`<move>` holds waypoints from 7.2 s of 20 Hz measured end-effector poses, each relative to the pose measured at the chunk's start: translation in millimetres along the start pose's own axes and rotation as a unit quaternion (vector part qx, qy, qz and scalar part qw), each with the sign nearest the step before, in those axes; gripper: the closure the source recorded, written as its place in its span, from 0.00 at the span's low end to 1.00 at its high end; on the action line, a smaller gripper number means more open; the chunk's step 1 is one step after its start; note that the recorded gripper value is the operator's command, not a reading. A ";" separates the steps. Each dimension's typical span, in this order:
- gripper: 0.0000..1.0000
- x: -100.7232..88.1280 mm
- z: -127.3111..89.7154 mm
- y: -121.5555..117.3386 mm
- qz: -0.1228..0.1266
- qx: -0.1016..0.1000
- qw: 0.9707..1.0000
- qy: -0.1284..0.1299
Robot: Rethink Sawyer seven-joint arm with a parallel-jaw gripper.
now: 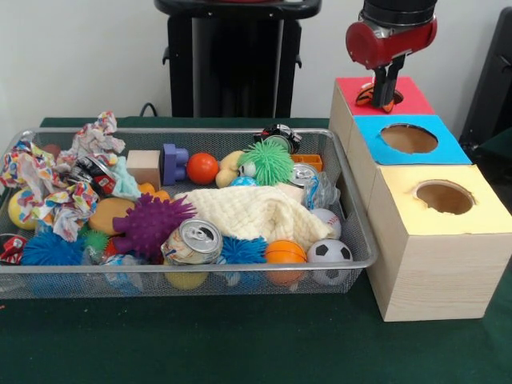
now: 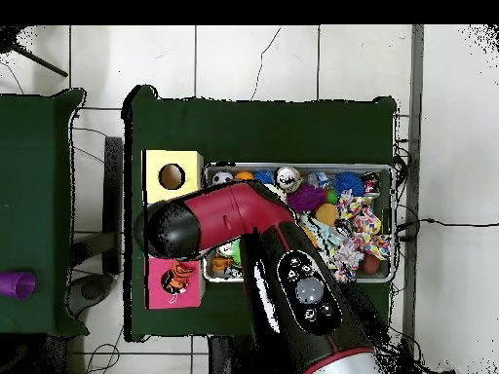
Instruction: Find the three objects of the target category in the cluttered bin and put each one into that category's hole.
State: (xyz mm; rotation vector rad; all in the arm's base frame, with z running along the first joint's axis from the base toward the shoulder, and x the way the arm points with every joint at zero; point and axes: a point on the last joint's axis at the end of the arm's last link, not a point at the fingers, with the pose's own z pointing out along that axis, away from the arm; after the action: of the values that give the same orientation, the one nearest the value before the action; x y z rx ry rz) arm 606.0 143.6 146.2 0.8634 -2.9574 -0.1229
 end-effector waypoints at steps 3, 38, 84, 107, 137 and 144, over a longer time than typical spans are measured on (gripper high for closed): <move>1.00 2.6 1.9 -1.8 0.002 -0.002 1.000 -0.001; 1.00 37.1 62.9 21.4 -0.056 0.011 0.997 -0.047; 1.00 108.6 69.6 65.6 -0.053 0.076 0.991 -0.095; 1.00 122.4 72.5 77.8 0.021 0.096 0.985 -0.144; 1.00 134.6 72.8 119.3 0.030 0.072 0.993 -0.088; 1.00 150.7 56.5 125.1 0.032 0.055 0.998 -0.009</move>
State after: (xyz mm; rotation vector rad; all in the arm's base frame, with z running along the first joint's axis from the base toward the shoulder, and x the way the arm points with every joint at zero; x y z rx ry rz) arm 407.8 170.9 106.7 0.7821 -3.0292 0.0363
